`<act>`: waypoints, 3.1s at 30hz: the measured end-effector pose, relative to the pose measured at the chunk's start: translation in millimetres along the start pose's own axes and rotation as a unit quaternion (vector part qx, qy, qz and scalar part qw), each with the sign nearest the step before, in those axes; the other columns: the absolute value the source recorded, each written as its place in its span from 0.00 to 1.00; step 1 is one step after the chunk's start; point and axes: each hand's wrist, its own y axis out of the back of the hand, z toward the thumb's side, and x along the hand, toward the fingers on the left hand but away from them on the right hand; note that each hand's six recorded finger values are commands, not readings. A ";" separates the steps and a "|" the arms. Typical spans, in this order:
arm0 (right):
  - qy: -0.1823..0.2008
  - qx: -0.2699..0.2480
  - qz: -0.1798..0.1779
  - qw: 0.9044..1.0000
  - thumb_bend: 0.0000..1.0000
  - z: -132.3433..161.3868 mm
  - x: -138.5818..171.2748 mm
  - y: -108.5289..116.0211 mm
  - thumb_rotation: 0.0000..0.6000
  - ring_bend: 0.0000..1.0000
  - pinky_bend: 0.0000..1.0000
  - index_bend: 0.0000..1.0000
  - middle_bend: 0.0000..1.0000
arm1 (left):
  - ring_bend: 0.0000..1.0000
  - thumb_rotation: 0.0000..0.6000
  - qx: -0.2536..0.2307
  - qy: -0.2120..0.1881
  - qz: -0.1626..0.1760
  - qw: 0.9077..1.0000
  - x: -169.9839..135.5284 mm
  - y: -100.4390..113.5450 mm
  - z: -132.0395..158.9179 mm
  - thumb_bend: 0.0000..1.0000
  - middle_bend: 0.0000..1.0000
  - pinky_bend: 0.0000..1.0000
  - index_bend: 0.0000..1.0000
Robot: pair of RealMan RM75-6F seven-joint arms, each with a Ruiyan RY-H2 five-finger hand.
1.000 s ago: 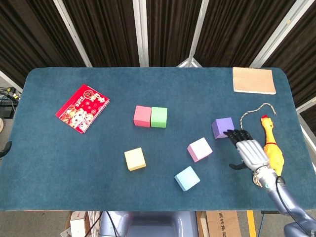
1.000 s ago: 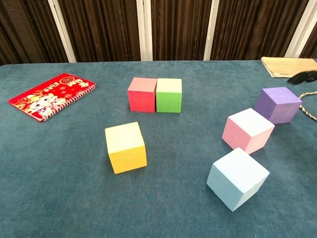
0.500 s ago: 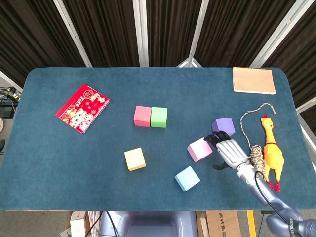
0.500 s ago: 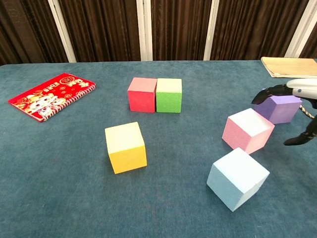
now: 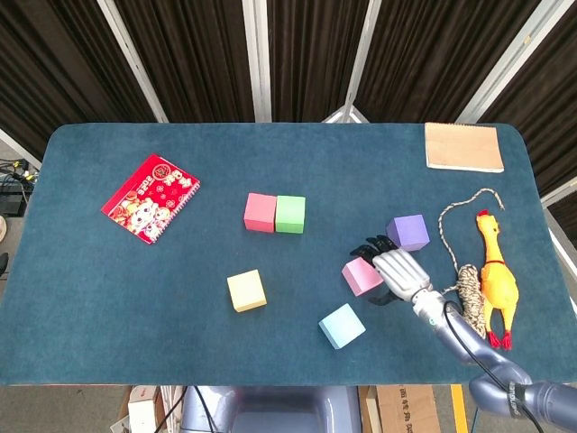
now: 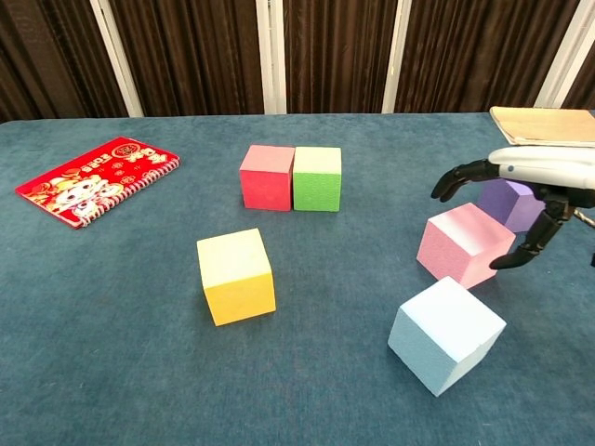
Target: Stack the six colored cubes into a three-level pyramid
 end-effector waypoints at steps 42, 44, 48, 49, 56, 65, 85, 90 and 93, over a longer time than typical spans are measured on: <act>-0.015 0.030 0.027 0.999 0.29 -17.7 -27.2 -7.2 1.00 0.14 0.00 0.32 0.31 | 0.01 1.00 -0.015 0.024 -0.004 1.000 1.9 -3.8 -3.4 0.32 0.12 0.00 0.14; -0.014 0.037 0.029 0.999 0.29 -18.1 -26.2 -6.4 1.00 0.13 0.00 0.31 0.31 | 0.01 1.00 -0.016 0.022 -0.005 1.000 1.7 -4.1 -2.6 0.32 0.12 0.00 0.14; -0.015 0.057 0.037 0.998 0.29 -19.7 -24.8 -7.2 1.00 0.13 0.00 0.31 0.30 | 0.01 1.00 -0.017 0.022 -0.004 1.000 1.2 -4.1 -1.8 0.32 0.12 0.00 0.14; -0.015 0.062 0.039 0.997 0.29 -20.1 -24.6 -7.4 1.00 0.13 0.00 0.31 0.30 | 0.01 1.00 -0.018 0.021 -0.004 1.000 1.2 -4.2 -1.3 0.32 0.12 0.00 0.14; -0.020 0.067 0.037 0.997 0.29 -21.0 -24.2 -7.8 1.00 0.14 0.00 0.31 0.31 | 0.01 1.00 -0.018 0.020 -0.008 1.000 1.1 -6.3 -0.3 0.32 0.12 0.00 0.14; -0.008 0.060 0.007 0.998 0.37 -13.7 -28.0 -4.9 1.00 0.24 0.00 0.46 0.45 | 0.01 1.00 -0.022 0.019 -0.009 1.000 1.0 -6.5 0.4 0.32 0.12 0.00 0.15; -0.053 0.118 -0.018 0.991 0.69 -0.4 -58.6 55.8 1.00 0.28 0.00 0.52 0.51 | 0.01 1.00 0.030 0.023 0.025 0.999 0.6 -0.8 -0.1 0.32 0.12 0.00 0.15; -0.110 0.102 0.001 0.989 0.69 -2.3 -79.1 64.8 1.00 0.29 0.00 0.55 0.51 | 0.01 1.00 0.031 0.027 0.023 0.999 1.0 -0.7 -2.5 0.32 0.12 0.00 0.15; -0.147 0.084 0.017 0.985 0.72 -1.6 -92.3 66.2 1.00 0.30 0.00 0.55 0.51 | 0.01 1.00 0.032 0.029 0.024 0.999 1.3 0.0 -3.9 0.32 0.12 0.00 0.15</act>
